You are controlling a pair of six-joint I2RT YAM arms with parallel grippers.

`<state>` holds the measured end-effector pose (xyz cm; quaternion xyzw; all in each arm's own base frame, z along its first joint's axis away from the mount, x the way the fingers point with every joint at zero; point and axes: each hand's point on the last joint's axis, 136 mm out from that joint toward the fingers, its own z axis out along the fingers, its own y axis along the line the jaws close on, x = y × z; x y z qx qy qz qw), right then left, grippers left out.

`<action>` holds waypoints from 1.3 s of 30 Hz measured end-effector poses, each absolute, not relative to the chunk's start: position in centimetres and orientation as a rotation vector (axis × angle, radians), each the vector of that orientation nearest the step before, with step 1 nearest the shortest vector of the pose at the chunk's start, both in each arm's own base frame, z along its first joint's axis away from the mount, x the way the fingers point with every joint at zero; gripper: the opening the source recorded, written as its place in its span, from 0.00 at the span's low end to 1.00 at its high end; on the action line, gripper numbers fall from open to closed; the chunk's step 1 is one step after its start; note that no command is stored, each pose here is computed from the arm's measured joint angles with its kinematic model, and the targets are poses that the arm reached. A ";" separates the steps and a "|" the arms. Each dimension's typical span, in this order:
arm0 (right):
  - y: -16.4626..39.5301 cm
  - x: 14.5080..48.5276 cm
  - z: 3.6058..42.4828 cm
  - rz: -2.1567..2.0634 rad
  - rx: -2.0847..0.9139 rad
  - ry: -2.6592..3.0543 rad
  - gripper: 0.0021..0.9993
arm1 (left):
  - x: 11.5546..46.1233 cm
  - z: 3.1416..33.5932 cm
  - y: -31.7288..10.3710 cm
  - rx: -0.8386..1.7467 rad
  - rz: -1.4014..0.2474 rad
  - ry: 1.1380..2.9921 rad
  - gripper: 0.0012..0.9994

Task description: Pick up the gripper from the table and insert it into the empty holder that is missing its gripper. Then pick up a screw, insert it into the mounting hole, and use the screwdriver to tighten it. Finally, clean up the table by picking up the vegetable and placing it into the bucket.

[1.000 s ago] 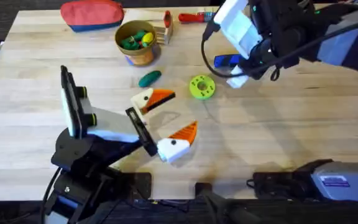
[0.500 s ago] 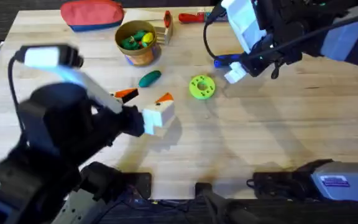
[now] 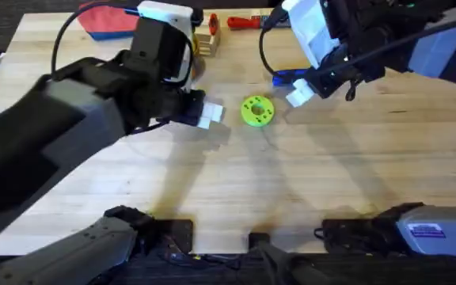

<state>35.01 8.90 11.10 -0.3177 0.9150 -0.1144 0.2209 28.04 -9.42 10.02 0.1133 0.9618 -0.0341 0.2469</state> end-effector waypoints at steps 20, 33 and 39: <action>8.9 35.0 11.1 -0.316 -0.878 2.529 0.99 | 33.7 3.6 -6.5 0.163 0.060 2.661 0.93; 8.9 35.0 11.1 -0.316 -0.878 2.529 0.99 | 34.5 3.7 -7.8 0.171 -0.063 2.635 0.50; 8.9 35.0 11.1 -0.316 -0.878 2.529 0.99 | 34.6 3.9 -7.8 0.173 -0.063 2.635 0.03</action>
